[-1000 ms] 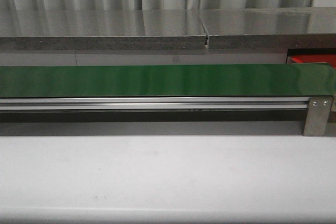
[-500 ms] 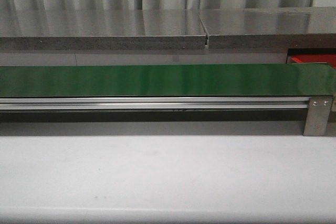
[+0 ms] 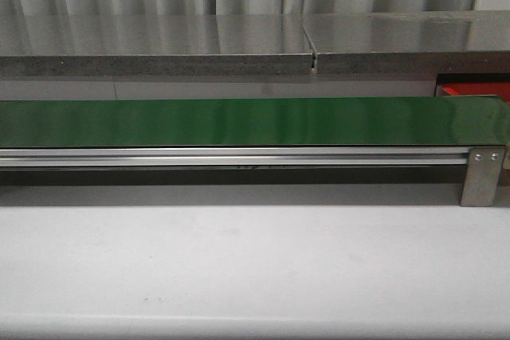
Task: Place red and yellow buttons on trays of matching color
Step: 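Lift the red button onto the green belt and open the left gripper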
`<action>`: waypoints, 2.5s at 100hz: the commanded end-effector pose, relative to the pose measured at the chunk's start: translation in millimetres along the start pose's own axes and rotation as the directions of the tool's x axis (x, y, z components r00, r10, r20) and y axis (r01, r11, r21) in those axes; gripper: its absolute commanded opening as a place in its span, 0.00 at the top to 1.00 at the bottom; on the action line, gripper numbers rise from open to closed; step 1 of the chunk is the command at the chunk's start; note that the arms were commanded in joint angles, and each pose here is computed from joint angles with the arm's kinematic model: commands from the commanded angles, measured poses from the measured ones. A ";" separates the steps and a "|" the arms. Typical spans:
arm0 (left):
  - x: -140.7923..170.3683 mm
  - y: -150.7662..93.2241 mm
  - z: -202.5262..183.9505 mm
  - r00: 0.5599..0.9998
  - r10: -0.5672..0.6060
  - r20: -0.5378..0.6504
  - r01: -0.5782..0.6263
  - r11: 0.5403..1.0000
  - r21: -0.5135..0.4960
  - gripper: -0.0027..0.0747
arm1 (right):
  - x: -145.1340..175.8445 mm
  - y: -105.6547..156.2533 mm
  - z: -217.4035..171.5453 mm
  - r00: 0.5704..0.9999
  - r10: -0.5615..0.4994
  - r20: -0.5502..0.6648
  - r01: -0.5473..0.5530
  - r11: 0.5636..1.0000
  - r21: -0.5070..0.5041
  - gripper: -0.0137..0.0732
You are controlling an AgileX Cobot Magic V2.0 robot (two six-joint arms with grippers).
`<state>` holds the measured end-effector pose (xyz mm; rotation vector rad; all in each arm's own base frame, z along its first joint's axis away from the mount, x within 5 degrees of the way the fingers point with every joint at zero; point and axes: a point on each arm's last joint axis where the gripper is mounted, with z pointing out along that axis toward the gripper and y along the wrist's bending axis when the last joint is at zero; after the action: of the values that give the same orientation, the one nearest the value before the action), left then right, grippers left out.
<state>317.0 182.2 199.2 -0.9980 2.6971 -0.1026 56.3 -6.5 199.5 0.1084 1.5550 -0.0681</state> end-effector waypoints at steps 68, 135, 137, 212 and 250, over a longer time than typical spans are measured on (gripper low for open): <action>-13.0 -4.2 -13.7 0.995 -0.012 0.102 0.009 1.000 0.026 0.68 | -15.0 0.4 -2.4 0.994 -0.015 0.109 0.015 1.000 0.001 0.93; 5.2 -31.3 -113.7 0.967 0.069 0.246 -0.089 0.994 0.071 0.68 | -15.0 0.4 -2.4 0.994 -0.015 0.109 0.015 1.000 0.001 0.93; 4.4 -34.6 -115.0 0.966 0.077 0.247 -0.098 0.992 0.074 0.68 | -15.0 0.4 -2.4 0.994 -0.015 0.109 0.015 1.000 0.001 0.93; -27.2 -146.5 -84.6 0.930 0.313 0.192 -0.342 0.929 0.140 0.68 | -15.0 0.4 -2.4 0.994 -0.015 0.109 0.015 1.000 0.001 0.93; -26.6 -148.6 -71.9 0.932 0.328 0.155 -0.348 0.929 0.129 0.59 | -15.0 0.4 -2.4 0.994 -0.015 0.109 0.015 1.000 0.001 0.93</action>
<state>412.4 88.5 267.4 -0.4933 2.7441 -0.1723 56.3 -6.5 199.5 0.1084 1.5550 -0.0681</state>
